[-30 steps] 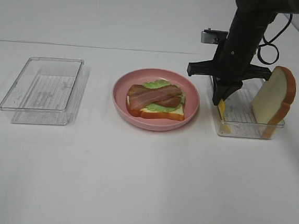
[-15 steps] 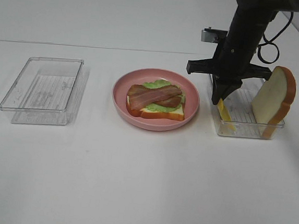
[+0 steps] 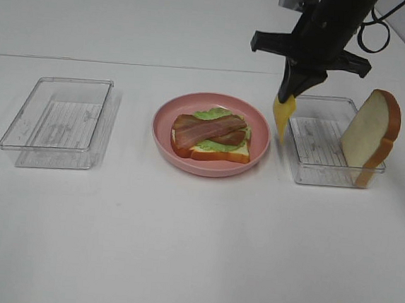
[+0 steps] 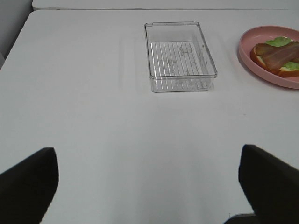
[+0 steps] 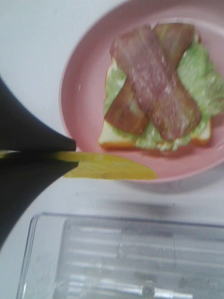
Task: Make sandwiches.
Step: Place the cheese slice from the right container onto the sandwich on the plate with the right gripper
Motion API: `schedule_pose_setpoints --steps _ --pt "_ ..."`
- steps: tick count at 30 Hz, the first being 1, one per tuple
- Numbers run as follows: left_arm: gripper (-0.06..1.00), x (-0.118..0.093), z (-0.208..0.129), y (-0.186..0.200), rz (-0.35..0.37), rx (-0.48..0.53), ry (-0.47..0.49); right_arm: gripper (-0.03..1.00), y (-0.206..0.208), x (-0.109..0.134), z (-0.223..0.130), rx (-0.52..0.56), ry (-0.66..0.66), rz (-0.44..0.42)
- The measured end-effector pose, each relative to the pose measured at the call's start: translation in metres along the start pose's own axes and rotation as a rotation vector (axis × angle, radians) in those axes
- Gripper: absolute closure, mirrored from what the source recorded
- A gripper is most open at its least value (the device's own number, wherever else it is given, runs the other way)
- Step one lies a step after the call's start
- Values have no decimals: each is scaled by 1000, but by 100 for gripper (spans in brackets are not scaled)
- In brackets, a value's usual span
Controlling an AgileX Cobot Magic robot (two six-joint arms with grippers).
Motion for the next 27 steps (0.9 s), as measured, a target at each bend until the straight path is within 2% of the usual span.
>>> schedule_pose_setpoints --steps 1,4,6,9,10,12,14,17,19,22,25,27 --pt "-5 0 0 0 0 0 0 97 10 11 4 -56 8 76" --pt "-5 0 0 0 0 0 0 97 16 17 6 -91 16 122" --pt "-5 0 0 0 0 0 0 97 27 38 11 -163 37 289" --pt "-5 0 0 0 0 0 0 97 27 42 12 -169 37 328" --pt "-5 0 0 0 0 0 0 97 23 48 14 -173 44 386" --pt "-5 0 0 0 0 0 0 97 18 49 15 -167 38 414" --pt "-5 0 0 0 0 0 0 97 -3 55 19 -141 26 508" --pt "-5 0 0 0 0 0 0 97 -9 57 19 -133 22 526" --pt "-5 0 0 0 0 0 0 97 -39 66 20 -94 6 600" --pt "-5 0 0 0 0 0 0 97 -59 72 20 -67 -9 625" --pt "-5 0 0 0 0 0 0 97 -65 73 19 -60 -9 623" --pt "-5 0 0 0 0 0 -1 97 -86 70 19 -41 -12 598"
Point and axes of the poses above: a point on each arm's last joint axis where the gripper is mounted, y pointing back along that axis away from the gripper, x along the wrist's bending axis when the last joint is at zero, z = x × y, the point moved 3 cm from there along -y, pointing out along that axis toward the gripper, and after that the axes turned 9 degrees about y, right-handed, at the moved point
